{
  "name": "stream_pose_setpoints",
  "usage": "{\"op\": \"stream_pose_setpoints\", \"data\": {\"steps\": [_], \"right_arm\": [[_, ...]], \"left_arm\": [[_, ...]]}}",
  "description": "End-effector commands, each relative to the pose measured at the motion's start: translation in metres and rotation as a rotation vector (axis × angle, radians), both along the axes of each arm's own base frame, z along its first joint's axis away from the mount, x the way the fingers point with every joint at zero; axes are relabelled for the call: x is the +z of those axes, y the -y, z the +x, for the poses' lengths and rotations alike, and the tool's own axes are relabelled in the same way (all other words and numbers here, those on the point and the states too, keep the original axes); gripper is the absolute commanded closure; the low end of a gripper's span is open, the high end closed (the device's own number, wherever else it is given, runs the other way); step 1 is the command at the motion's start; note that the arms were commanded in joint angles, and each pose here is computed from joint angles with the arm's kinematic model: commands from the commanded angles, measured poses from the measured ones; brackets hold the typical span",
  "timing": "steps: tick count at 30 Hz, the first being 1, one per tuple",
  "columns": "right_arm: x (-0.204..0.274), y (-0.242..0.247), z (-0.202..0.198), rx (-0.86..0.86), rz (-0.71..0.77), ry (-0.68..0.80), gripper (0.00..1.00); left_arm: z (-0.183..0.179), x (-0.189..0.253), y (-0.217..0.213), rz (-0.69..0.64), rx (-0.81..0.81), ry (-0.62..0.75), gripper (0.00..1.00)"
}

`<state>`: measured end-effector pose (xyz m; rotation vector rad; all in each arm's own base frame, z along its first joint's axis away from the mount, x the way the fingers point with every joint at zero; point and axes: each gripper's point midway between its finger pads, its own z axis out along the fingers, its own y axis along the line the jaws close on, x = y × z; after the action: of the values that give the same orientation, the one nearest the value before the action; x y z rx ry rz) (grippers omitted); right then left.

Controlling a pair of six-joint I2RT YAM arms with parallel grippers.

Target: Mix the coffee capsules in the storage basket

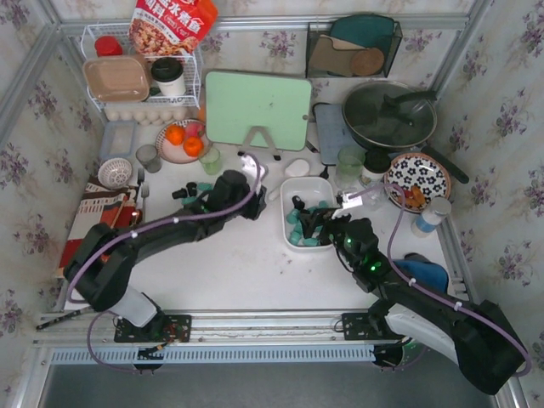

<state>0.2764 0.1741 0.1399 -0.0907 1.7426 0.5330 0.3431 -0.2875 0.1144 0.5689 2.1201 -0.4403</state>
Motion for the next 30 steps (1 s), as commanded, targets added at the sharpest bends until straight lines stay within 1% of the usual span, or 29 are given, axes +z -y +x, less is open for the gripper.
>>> {"op": "stream_pose_setpoints", "data": {"steps": [1, 4, 6, 7, 8, 10, 14, 18, 20, 25, 30], "right_arm": [[0.025, -0.032, -0.009, 0.193, 0.015, 0.062, 0.18], [0.034, -0.039, -0.014, 0.232, 0.042, 0.052, 0.17], [0.041, -0.043, -0.016, 0.246, 0.069, 0.029, 0.18], [0.049, -0.047, -0.017, 0.262, 0.084, 0.023, 0.18], [0.053, -0.05, -0.018, 0.276, 0.092, 0.011, 0.18], [0.058, -0.054, -0.021, 0.297, 0.108, -0.016, 0.18], [0.062, -0.067, -0.029, 0.365, 0.147, -0.055, 0.2], [0.054, -0.08, -0.035, 0.433, 0.155, -0.126, 0.26], [0.049, -0.083, -0.035, 0.443, 0.16, -0.15, 0.28], [0.049, -0.088, -0.038, 0.471, 0.182, -0.157, 0.37], [0.049, -0.09, -0.037, 0.473, 0.191, -0.159, 0.41]], "left_arm": [[-0.01, 0.059, 0.036, -0.029, -0.316, 0.43, 0.62], [-0.04, 0.066, 0.049, -0.034, -0.502, 0.539, 0.61], [-0.062, 0.068, 0.057, -0.016, -0.627, 0.649, 0.6], [-0.072, 0.063, 0.06, -0.004, -0.673, 0.687, 0.6], [-0.08, 0.072, 0.062, 0.002, -0.709, 0.768, 0.6], [-0.089, 0.075, 0.064, 0.011, -0.755, 0.841, 0.6], [-0.097, 0.078, 0.071, 0.025, -0.798, 0.878, 0.6], [-0.099, 0.082, 0.075, 0.025, -0.8, 0.901, 0.6], [-0.102, 0.085, 0.078, 0.02, -0.807, 0.907, 0.6], [-0.107, 0.088, 0.081, 0.014, -0.82, 0.913, 0.6], [-0.113, 0.094, 0.085, -0.001, -0.833, 0.928, 0.6]]}}
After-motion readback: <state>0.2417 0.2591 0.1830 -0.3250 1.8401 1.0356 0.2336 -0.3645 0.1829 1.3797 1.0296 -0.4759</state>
